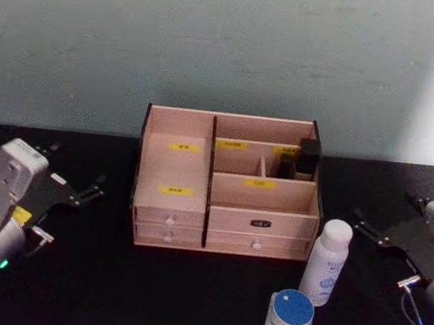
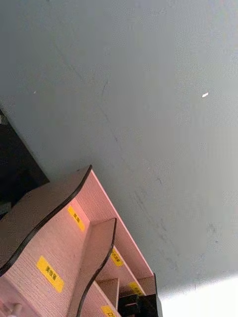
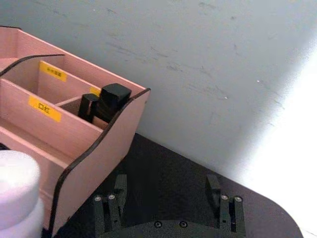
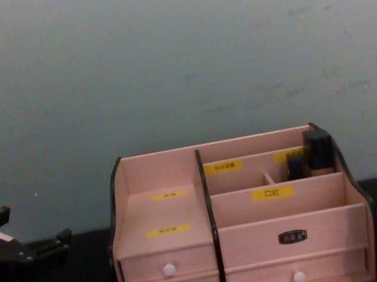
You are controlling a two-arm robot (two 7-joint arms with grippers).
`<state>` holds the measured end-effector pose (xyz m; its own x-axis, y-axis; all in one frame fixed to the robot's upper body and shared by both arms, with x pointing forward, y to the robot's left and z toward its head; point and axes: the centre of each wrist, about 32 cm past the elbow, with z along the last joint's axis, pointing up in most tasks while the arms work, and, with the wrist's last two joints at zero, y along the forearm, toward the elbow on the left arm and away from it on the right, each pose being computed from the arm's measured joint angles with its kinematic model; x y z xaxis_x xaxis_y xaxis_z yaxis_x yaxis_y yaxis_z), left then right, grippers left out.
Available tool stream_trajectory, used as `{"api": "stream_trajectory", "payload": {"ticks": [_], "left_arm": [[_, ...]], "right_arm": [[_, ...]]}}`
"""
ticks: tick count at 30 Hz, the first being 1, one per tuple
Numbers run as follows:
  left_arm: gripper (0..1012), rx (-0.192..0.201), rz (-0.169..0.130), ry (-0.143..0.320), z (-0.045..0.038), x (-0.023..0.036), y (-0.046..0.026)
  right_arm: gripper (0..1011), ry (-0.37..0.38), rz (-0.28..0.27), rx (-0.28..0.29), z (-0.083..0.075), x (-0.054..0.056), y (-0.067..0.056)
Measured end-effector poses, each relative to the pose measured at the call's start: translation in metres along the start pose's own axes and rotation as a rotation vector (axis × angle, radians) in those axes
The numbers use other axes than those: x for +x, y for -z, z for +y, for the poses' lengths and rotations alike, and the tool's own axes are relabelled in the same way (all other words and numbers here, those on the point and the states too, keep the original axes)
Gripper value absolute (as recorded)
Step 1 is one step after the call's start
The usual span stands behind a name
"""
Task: Pick up the facial cleanser and watermelon frost from the table and place them into the tiered storage box.
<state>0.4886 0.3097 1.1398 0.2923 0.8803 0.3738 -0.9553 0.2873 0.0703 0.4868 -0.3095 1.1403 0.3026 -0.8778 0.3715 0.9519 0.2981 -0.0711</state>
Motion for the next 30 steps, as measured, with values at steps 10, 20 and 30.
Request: {"api": "stream_trajectory", "payload": {"ticks": [10,20,30], "left_arm": [[1001,0.0,0.0,0.0,0.0,0.0,0.0],[1001,0.0,0.0,0.0,0.0,0.0,0.0],[1001,0.0,0.0,0.0,0.0,0.0,0.0]], "right_arm": [[1002,-0.046,-0.011,-0.033,-0.016,-0.002,-0.002],[1002,-0.082,0.007,-0.075,-0.04,0.003,-0.003],[1002,-0.161,0.059,-0.091,-0.063,0.01,-0.006]]}}
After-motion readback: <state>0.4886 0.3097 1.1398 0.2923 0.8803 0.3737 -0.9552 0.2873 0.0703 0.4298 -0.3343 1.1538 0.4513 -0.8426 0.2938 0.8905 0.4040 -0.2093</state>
